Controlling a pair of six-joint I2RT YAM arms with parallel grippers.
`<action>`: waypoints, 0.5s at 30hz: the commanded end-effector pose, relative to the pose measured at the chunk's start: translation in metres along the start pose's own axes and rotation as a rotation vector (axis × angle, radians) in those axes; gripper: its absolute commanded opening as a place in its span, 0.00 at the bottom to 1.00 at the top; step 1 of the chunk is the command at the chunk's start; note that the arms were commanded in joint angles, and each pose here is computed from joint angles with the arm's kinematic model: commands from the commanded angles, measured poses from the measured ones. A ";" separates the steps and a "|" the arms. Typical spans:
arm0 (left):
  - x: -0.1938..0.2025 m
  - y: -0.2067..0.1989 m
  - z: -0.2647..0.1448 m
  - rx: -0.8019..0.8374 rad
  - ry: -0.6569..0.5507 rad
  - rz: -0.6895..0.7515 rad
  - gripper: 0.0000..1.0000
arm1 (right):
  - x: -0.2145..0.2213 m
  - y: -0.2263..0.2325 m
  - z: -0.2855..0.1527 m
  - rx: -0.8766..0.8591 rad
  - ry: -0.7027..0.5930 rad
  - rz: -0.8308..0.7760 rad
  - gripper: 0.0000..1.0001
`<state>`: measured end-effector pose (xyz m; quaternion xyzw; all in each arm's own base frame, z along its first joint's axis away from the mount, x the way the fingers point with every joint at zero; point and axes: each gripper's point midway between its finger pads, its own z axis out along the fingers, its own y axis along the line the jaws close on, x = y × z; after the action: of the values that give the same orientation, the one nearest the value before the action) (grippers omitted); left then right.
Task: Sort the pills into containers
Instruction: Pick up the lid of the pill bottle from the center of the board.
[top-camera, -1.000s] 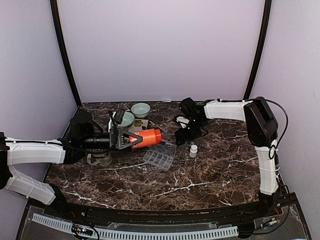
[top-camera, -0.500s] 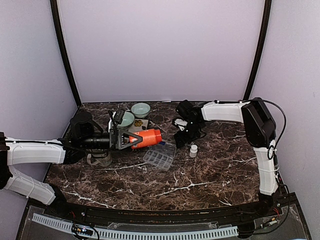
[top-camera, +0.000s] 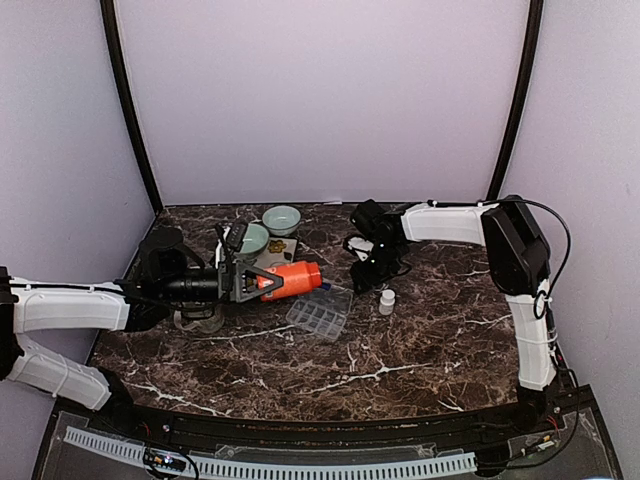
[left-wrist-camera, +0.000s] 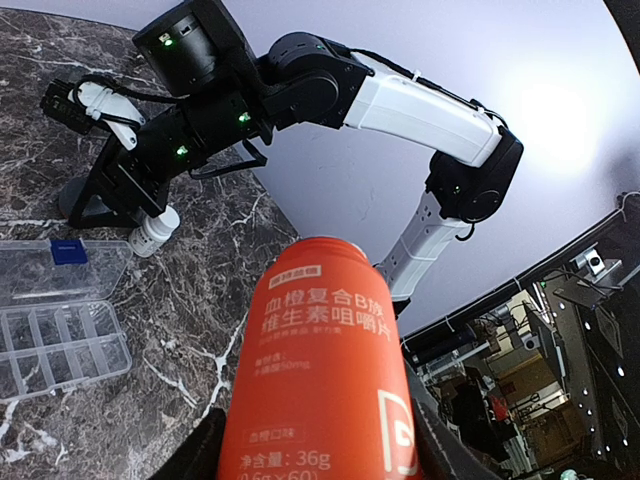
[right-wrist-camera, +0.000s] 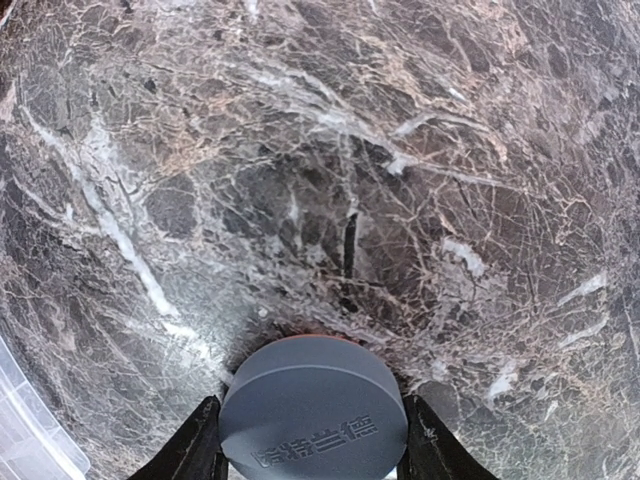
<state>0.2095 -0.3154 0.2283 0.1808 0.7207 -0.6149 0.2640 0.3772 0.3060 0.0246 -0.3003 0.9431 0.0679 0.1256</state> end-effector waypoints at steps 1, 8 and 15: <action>0.001 -0.004 -0.008 -0.006 -0.035 0.029 0.04 | -0.005 0.007 -0.004 -0.012 -0.024 -0.005 0.35; 0.011 0.003 -0.016 -0.047 -0.070 0.015 0.04 | -0.013 0.006 -0.016 -0.023 -0.074 0.009 0.33; 0.020 0.005 -0.019 -0.093 -0.118 0.012 0.04 | -0.020 0.003 -0.028 -0.017 -0.121 0.025 0.32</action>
<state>0.1941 -0.2999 0.2050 0.1477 0.7403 -0.5905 0.2853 0.3783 0.3084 0.0289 -0.2973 0.9413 0.0779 0.1397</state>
